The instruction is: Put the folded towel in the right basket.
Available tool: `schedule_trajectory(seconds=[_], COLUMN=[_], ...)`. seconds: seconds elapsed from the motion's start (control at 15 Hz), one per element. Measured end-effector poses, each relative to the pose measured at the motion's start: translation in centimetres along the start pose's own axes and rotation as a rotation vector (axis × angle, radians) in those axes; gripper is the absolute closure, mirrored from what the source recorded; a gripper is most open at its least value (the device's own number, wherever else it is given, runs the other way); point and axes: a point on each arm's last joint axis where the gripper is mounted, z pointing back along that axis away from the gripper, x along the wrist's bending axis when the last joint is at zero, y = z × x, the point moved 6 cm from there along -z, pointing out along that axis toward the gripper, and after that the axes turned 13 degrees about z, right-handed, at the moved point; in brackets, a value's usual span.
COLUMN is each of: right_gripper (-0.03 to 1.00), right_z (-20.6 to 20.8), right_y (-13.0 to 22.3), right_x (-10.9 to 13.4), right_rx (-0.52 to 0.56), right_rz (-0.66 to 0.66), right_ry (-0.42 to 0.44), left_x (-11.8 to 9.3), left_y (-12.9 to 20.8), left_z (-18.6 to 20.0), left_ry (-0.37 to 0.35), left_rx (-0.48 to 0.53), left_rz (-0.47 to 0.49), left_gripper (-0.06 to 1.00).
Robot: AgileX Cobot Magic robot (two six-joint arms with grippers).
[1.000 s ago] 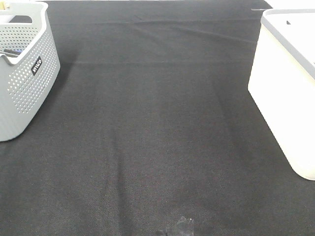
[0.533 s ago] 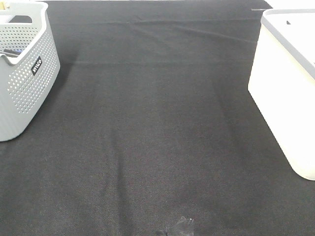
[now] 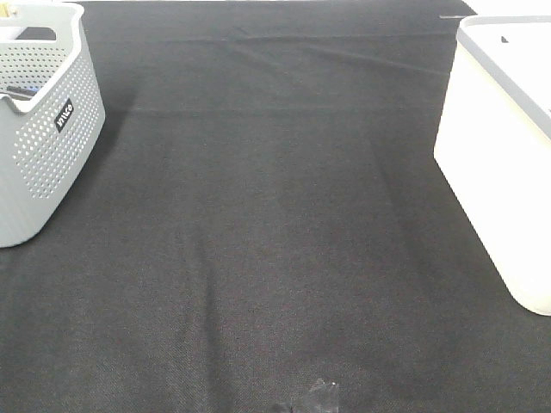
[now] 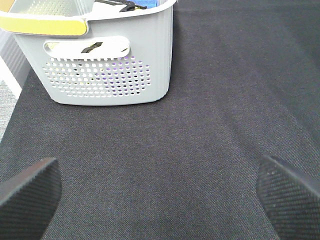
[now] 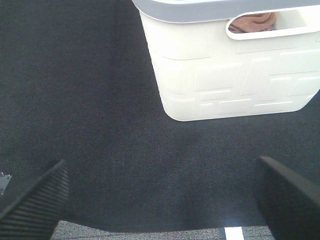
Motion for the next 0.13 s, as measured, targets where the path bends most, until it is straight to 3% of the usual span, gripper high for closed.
schedule_trajectory(seconds=[0.13], right_gripper=[0.01], right_z=[0.00], right_y=[0.00], right_x=[0.00], right_rx=[0.000], right_rz=[0.000], right_ry=[0.000], left_x=[0.00], left_y=[0.00], left_z=[0.00], left_ry=[0.000], left_rx=[0.000], left_rz=[0.000], left_gripper=[-0.05])
